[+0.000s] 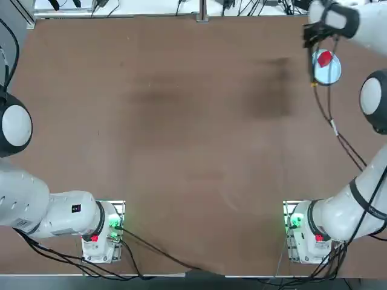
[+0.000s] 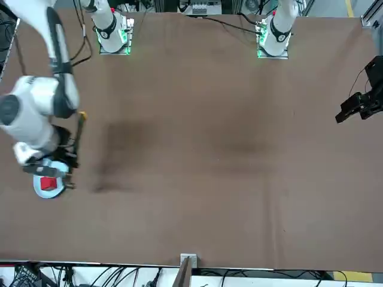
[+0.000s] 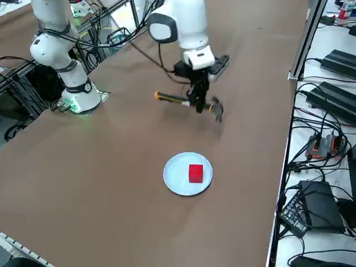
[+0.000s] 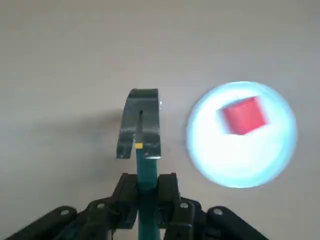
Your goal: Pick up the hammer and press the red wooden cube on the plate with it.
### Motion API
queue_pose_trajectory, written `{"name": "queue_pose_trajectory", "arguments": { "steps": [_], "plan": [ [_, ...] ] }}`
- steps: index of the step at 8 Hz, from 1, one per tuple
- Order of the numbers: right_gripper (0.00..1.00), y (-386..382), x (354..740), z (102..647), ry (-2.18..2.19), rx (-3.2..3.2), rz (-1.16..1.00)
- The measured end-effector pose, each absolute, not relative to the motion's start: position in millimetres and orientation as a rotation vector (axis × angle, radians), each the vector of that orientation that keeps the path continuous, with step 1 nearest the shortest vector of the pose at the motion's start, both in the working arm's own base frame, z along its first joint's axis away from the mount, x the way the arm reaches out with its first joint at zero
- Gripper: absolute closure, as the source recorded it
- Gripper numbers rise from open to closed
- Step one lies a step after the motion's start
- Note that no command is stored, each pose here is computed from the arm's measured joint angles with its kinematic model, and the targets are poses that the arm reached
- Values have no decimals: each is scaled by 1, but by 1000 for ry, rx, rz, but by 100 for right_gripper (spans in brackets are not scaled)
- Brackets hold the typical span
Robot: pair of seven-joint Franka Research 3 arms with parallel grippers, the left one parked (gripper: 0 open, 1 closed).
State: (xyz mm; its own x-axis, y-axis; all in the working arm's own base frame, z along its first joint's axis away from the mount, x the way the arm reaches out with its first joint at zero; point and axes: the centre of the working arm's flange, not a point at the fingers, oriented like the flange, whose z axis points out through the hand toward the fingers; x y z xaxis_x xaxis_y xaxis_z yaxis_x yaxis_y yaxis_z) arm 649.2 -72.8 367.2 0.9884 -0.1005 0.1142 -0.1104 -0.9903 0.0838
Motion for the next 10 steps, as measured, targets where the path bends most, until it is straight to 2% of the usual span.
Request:
{"name": "queue_pose_trajectory", "arguments": {
  "steps": [2,4,10],
  "plan": [
    [79,-148,640,365,-160,3029,139],
    [79,-189,630,361,-143,3024,118],
    [79,-206,625,289,-180,3145,14]
  ]
}}
